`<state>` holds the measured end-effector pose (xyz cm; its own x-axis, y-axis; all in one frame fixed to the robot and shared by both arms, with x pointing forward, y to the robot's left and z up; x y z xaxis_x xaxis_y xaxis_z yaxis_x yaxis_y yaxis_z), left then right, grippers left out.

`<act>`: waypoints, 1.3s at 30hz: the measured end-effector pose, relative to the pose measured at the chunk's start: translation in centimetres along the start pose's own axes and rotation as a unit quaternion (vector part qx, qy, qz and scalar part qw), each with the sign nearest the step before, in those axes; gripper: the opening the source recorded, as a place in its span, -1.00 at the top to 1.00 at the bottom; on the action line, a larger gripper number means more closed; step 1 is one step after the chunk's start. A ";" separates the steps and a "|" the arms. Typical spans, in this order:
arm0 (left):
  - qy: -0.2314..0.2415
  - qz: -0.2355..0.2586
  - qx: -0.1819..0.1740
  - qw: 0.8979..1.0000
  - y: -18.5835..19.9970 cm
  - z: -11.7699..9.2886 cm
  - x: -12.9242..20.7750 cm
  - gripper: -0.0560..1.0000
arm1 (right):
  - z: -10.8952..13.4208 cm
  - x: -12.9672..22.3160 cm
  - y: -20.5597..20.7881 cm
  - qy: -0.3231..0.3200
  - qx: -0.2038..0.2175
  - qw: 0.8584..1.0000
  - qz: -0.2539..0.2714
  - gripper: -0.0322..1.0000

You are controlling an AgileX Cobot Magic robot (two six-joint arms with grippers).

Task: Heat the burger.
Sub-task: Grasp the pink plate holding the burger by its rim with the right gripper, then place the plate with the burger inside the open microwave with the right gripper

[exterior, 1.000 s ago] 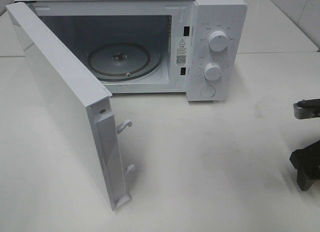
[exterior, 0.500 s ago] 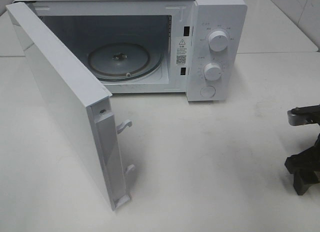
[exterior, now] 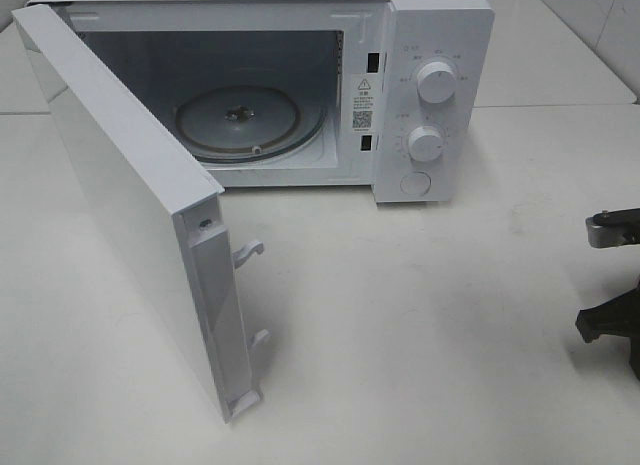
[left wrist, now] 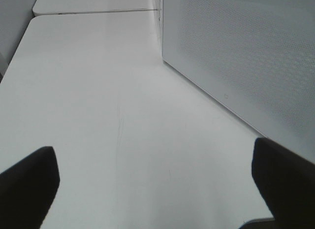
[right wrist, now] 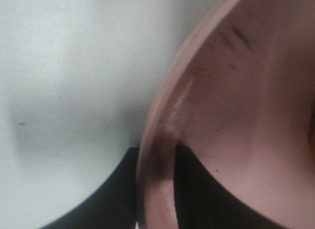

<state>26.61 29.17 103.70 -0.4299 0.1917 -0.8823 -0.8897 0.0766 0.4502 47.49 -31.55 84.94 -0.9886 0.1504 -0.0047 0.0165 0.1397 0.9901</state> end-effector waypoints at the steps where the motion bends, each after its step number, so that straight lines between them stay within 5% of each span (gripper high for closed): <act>1: 0.000 0.000 0.000 1.000 0.0 0.0 0.0 -0.97 | 0.0 0.1 0.0 -0.001 0.002 1.000 0.002 0.57; 18: 0.000 0.000 0.000 1.000 0.0 0.0 0.0 -0.97 | 0.0 0.3 0.4 0.007 0.011 1.000 0.006 0.64; 39: 0.000 0.000 0.000 1.000 0.0 0.0 0.0 -0.97 | 1.4 1.2 1.8 0.054 0.113 0.992 -0.010 0.81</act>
<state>26.61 29.19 103.70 -0.4300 0.1922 -0.8821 -0.8897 0.0757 0.4502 46.59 -29.76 86.57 -0.9991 0.0414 0.0040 0.0186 0.3597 0.9329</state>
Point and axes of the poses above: a point on each arm's last joint axis where the gripper is mounted, y pointing back along that axis away from the gripper, z along the wrist's bending axis when the last joint is at zero, x = y × z, the point moved 4 cm from there along -y, pointing out along that axis toward the gripper, and after that the axes turned 9 degrees about -y, right-handed, at the moved point
